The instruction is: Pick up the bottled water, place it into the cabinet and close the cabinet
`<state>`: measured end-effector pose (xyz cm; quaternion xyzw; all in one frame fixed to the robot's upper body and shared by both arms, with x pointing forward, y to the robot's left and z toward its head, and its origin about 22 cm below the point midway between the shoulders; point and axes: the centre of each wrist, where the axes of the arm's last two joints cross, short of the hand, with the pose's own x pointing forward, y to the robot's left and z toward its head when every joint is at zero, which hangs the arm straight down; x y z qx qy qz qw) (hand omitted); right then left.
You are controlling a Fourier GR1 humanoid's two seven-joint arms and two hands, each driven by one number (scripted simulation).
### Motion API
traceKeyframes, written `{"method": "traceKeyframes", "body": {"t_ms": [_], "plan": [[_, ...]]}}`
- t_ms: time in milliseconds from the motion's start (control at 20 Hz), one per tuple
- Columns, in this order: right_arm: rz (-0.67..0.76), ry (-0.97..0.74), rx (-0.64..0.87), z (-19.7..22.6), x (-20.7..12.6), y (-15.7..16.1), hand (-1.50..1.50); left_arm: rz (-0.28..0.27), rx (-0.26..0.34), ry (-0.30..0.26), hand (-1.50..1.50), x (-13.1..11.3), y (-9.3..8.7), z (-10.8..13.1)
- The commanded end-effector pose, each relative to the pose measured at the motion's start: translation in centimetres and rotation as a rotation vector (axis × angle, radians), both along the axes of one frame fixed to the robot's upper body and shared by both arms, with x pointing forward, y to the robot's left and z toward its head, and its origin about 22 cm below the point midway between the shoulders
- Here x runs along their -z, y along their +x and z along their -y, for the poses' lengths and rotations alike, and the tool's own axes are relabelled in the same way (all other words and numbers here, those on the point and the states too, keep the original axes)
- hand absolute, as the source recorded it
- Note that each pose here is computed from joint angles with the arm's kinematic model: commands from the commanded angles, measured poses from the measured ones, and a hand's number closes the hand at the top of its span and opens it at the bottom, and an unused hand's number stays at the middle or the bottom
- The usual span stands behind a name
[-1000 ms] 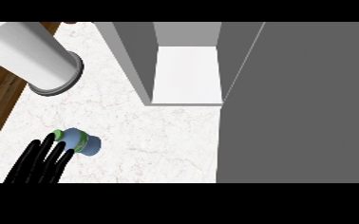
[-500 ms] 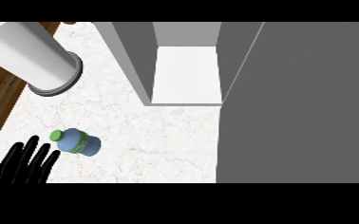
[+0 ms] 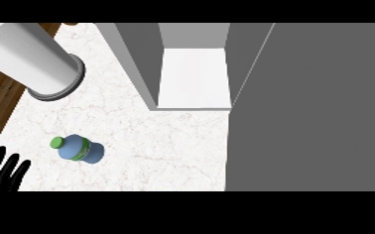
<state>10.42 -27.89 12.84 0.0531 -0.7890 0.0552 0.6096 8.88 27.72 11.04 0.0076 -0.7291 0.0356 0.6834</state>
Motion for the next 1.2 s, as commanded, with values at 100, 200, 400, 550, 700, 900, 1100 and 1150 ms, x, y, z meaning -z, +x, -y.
{"method": "traceKeyframes", "body": {"t_ms": [100,200,400,550,700,900,1100,1150], "plan": [[0.075,0.069,-0.059,0.2,-3.3,-2.8,-1.50,0.030,-0.008,-0.025,-1.50,0.6,-0.1,-2.4],[0.077,0.090,-0.060,-0.4,-3.6,-3.8,-1.50,0.032,-0.030,-0.045,-1.50,1.4,0.2,-2.6],[0.064,0.079,-0.088,0.2,-3.2,-3.4,-1.50,0.026,0.008,0.015,-1.50,1.7,1.3,-3.4],[0.070,0.103,-0.069,0.1,-2.9,-3.3,-1.50,0.028,0.004,0.052,-1.50,4.4,2.9,-4.0],[0.079,0.082,-0.093,0.6,-2.7,-4.0,-1.50,-0.009,-0.005,0.025,-1.50,5.2,4.4,-5.8],[0.076,0.107,-0.072,1.1,-1.0,-2.8,-1.50,-0.012,-0.003,0.037,-1.50,8.3,4.7,-7.6],[0.089,0.092,-0.108,-0.3,-3.0,-4.4,-1.50,-0.036,-0.061,0.060,-1.50,10.3,7.3,-7.6],[0.072,0.099,-0.096,0.0,-2.6,-4.6,-1.50,-0.027,-0.081,0.074,-1.50,9.8,7.3,-7.9]]}}
